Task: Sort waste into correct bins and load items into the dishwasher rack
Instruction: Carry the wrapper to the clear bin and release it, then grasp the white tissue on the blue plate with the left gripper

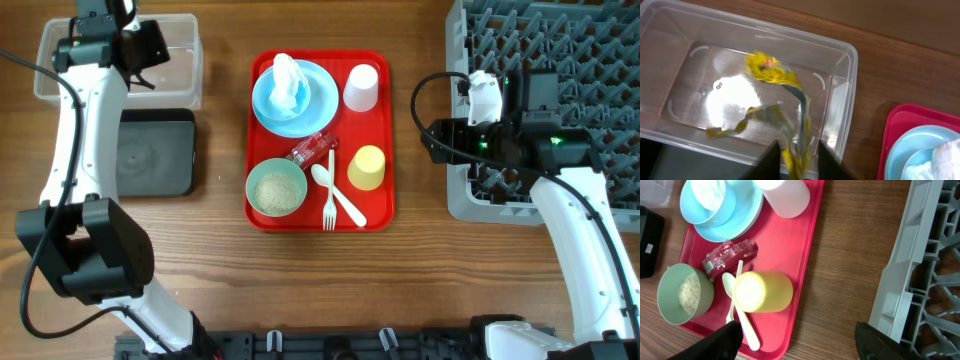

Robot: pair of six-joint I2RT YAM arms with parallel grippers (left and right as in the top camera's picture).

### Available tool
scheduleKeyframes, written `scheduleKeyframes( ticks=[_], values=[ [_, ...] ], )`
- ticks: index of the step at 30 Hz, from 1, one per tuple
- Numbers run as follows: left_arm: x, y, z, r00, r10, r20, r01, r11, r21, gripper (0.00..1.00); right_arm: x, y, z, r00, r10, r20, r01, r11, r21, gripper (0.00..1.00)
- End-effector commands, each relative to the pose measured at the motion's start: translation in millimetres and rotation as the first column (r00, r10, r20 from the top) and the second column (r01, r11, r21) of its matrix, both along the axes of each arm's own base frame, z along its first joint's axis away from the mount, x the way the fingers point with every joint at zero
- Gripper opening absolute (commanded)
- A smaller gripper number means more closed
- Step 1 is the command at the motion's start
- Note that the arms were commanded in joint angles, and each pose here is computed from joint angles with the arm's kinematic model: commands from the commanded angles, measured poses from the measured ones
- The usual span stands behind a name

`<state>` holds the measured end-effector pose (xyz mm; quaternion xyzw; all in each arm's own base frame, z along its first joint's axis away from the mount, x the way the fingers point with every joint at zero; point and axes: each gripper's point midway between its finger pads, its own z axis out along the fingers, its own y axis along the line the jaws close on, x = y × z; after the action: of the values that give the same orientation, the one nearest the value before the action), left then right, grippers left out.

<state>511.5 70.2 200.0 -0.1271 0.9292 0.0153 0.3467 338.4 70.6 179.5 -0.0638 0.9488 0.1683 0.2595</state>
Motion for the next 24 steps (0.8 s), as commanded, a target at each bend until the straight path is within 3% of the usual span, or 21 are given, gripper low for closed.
scheduleKeyframes(
  ticks=[1, 5, 10, 18, 24],
  values=[
    [5.5, -3.0, -8.2, 1.000, -0.004, -0.007, 0.003, 1.000, -0.013, 1.00, 3.5, 4.5, 9.3, 1.000, 0.010, 0.021, -0.010, 1.000, 0.021, 0.76],
    [5.6, -7.6, -9.9, 1.000, -0.020, -0.010, 0.020, 0.999, -0.034, 1.00, 3.0, 4.5, 9.0, 1.000, 0.010, 0.019, -0.010, 1.000, 0.020, 0.76],
    [5.3, -52.8, -10.9, 0.987, -0.161, -0.004, 0.158, 0.976, -0.149, 1.00, 2.9, 4.5, 8.8, 1.000, 0.010, 0.018, -0.011, 1.000, 0.020, 0.76],
    [-9.8, -163.7, -25.7, 0.889, -0.453, -0.062, 0.446, 0.890, -0.096, 1.00, 2.7, 4.4, 8.6, 1.000, 0.011, 0.018, -0.011, 1.000, 0.020, 0.77],
    [-16.5, -218.0, -69.7, 0.833, -0.531, -0.155, 0.529, 0.847, -0.056, 1.00, 0.9, 4.3, 7.3, 1.000, 0.013, 0.010, -0.013, 1.000, 0.017, 0.77]
  ],
)
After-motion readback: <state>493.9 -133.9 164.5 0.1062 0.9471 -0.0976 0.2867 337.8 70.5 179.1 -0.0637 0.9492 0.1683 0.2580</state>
